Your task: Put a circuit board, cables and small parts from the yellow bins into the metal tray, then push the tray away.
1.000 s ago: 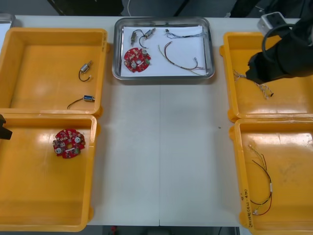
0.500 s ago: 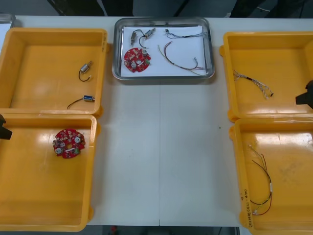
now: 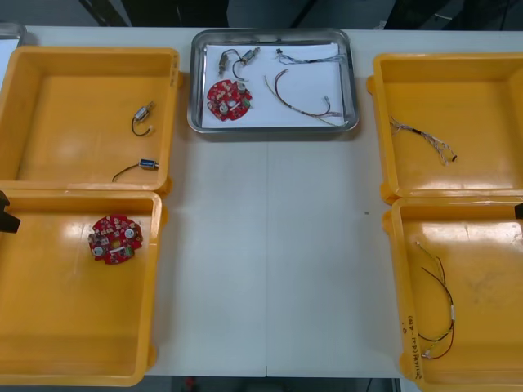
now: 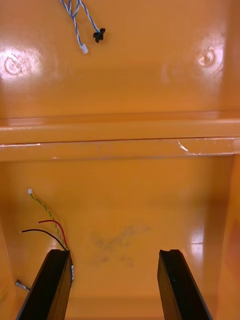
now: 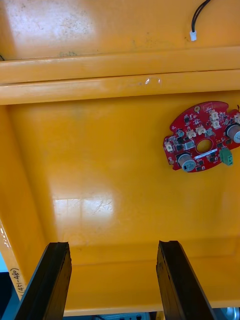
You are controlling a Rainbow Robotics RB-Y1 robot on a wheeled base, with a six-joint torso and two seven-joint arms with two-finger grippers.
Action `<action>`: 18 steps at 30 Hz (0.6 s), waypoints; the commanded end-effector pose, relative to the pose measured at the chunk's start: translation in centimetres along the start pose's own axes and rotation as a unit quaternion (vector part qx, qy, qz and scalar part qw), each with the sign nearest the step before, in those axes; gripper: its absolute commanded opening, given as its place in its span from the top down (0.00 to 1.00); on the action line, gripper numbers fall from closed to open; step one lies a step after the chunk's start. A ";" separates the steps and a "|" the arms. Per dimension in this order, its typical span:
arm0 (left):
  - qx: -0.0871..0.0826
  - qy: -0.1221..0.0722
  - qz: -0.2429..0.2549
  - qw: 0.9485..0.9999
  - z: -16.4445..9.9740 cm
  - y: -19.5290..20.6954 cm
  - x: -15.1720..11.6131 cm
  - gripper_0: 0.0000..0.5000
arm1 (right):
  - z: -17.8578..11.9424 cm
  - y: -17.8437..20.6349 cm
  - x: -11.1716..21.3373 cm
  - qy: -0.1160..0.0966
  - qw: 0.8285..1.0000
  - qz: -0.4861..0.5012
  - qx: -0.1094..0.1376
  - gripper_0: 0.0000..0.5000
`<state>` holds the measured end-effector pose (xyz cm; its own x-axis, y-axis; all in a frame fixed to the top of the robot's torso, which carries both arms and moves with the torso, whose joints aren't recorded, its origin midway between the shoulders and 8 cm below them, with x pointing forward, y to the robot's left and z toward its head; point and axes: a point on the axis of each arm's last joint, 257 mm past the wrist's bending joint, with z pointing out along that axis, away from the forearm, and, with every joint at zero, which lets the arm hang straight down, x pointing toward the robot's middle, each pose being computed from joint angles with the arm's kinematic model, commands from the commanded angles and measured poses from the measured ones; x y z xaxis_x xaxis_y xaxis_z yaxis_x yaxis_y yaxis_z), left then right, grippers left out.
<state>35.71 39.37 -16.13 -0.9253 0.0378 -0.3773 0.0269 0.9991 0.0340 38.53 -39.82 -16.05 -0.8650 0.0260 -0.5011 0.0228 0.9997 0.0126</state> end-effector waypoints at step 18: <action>-0.024 -0.009 -0.022 0.999 -1.5 1.4 -0.1 0.00 | -1.2 -1.6 0.8 -0.002 1.000 0.012 0.021 0.00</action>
<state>35.71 39.37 -16.13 -0.9253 0.0378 -0.3773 0.0269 0.9991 0.0340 37.76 -39.74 -16.91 -0.8766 0.0260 -0.4805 0.0179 0.9996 0.0214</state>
